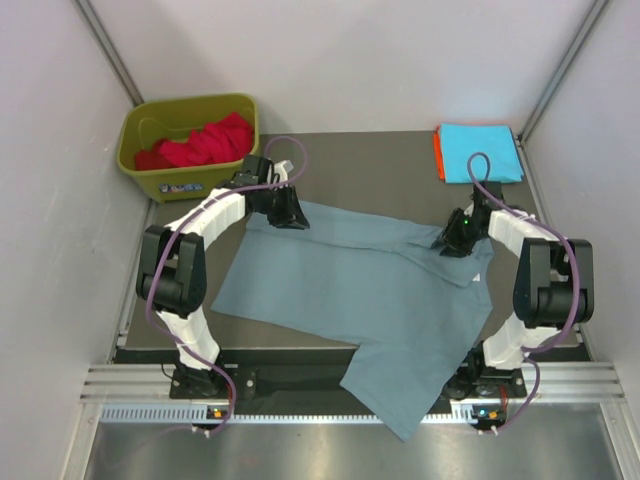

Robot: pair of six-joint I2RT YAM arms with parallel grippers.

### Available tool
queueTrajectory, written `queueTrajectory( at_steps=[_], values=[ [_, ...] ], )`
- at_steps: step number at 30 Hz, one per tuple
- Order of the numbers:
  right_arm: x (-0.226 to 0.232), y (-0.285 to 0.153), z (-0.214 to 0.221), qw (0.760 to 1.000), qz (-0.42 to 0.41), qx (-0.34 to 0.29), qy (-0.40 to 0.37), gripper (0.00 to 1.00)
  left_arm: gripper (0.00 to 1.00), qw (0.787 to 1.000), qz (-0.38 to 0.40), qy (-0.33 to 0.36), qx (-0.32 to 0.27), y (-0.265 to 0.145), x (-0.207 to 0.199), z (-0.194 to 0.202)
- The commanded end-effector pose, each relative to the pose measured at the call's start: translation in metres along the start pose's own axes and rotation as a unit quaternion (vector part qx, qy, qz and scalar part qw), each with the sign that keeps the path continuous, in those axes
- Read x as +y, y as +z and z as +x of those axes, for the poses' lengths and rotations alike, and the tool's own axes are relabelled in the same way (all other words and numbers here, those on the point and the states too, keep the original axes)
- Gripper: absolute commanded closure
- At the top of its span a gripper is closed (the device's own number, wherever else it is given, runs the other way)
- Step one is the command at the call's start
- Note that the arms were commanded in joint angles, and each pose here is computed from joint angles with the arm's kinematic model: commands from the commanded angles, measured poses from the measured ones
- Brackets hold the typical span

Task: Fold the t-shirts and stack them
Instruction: Fold the tshirt

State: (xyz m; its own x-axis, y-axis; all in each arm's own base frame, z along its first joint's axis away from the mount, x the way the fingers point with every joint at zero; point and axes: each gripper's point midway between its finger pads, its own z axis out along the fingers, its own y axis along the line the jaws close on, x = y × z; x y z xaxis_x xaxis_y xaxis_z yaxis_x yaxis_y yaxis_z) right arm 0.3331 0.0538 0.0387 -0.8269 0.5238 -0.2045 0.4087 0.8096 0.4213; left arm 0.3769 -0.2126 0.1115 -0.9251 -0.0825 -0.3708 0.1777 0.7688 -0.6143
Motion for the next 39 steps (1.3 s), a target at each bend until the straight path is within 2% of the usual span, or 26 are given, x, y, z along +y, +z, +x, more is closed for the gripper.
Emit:
queueTrajectory(
  at_steps=[1,7,13,14,15,20,21,22,25,30,39],
  values=[
    [0.016,-0.007,-0.017,0.999,-0.037,-0.026,-0.009,0.64,0.75,0.999,0.023,0.028,-0.029,-0.018,-0.019,-0.016],
    [0.027,-0.011,-0.024,0.997,-0.067,-0.043,-0.019,0.62,0.75,0.999,0.024,0.025,-0.03,-0.018,-0.02,-0.017],
    [0.025,-0.001,-0.019,0.997,-0.075,-0.025,-0.013,0.65,0.75,0.999,0.029,0.021,-0.031,-0.017,-0.022,-0.018],
    [0.025,-0.001,-0.019,0.997,-0.076,-0.025,-0.014,0.67,0.75,0.999,0.029,0.02,-0.031,-0.017,-0.022,-0.018],
    [0.027,-0.003,-0.019,0.997,-0.078,-0.026,-0.015,0.75,0.75,0.999,0.029,0.02,-0.032,-0.017,-0.022,-0.019],
    [0.031,-0.016,-0.007,0.996,-0.089,-0.01,0.0,0.88,0.75,0.999,0.028,0.016,-0.031,-0.017,-0.021,-0.016],
    [0.029,-0.018,-0.001,0.996,-0.087,0.001,0.012,0.96,0.75,0.999,0.027,0.015,-0.03,-0.017,-0.02,-0.015],
    [0.029,-0.018,0.005,0.996,-0.089,0.01,0.019,1.0,0.75,0.999,0.027,0.013,-0.028,-0.015,-0.019,-0.014],
    [0.034,-0.022,0.026,0.992,-0.109,0.04,0.054,1.0,0.75,0.999,0.027,0.012,-0.025,-0.015,-0.018,-0.012],
    [0.043,-0.037,0.052,0.986,-0.122,0.049,0.104,1.0,0.75,0.999,0.03,0.008,-0.025,-0.012,-0.018,-0.01],
    [0.047,-0.046,0.08,0.982,-0.105,0.076,0.138,1.0,0.75,0.999,0.042,-0.006,-0.01,-0.009,-0.015,0.012]
  ],
)
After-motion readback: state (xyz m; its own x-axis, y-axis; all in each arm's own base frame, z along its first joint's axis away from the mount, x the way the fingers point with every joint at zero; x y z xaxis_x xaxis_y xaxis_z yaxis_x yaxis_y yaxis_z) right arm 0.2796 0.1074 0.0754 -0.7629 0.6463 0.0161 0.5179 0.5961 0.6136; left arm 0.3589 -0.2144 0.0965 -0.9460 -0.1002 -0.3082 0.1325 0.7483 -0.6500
